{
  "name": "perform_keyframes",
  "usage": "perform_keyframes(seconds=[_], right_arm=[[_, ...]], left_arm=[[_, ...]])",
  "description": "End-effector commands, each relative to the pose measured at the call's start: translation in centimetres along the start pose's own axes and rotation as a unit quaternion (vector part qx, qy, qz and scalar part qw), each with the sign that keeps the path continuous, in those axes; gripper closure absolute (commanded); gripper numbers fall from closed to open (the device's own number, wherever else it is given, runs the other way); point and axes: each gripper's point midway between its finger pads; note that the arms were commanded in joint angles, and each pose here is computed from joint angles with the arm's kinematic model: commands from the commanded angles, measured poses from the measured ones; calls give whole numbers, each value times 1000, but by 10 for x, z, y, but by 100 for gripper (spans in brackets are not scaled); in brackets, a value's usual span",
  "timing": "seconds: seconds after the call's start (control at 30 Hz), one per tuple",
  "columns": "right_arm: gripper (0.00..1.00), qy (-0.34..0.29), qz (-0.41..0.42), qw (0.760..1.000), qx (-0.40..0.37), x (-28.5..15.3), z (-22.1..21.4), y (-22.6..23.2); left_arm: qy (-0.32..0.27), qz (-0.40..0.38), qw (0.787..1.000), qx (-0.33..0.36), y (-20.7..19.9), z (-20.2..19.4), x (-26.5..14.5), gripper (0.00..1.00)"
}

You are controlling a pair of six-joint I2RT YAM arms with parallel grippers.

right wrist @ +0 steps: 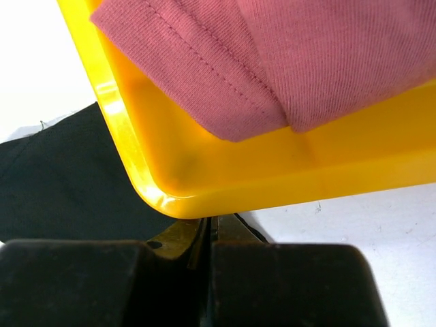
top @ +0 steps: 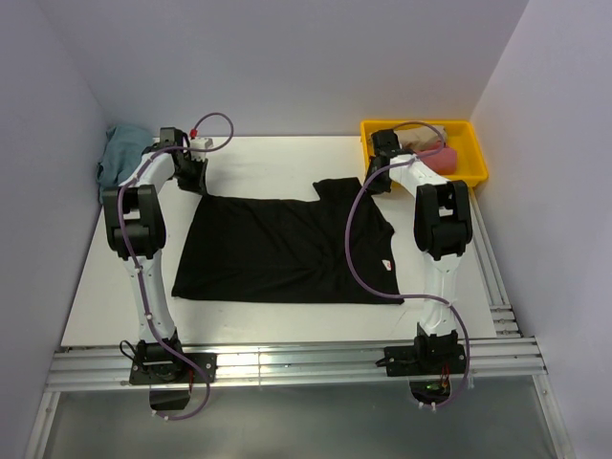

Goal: Roll the t-shirts
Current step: Fold the tshirt

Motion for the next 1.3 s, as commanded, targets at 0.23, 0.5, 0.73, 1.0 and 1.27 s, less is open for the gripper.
perform_keyframes(seconds=[0.23, 0.5, 0.73, 1.0, 1.27], right_arm=[[100, -83, 24, 996, 10, -54, 39, 10], [100, -99, 30, 995, 12, -79, 40, 10], [100, -94, 28, 995, 14, -90, 20, 4], [100, -105, 35, 994, 21, -120, -4, -3], [100, -107, 32, 994, 23, -147, -38, -15]], left_arm=[[-55, 30, 998, 16, -2, 30, -39, 100], [-67, 28, 997, 23, -8, 36, -56, 100], [-61, 24, 997, 40, -16, 28, -79, 100], [-35, 23, 997, 62, -25, -6, -106, 100], [-22, 17, 997, 78, -37, -31, -128, 100]])
Point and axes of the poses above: each gripper's point midway between its finger pads, its own x axis out along the fingers, its own y axis along the line the jaws close on, z = x × y, and after that the axes turned 3 degrees about -x, right-handed
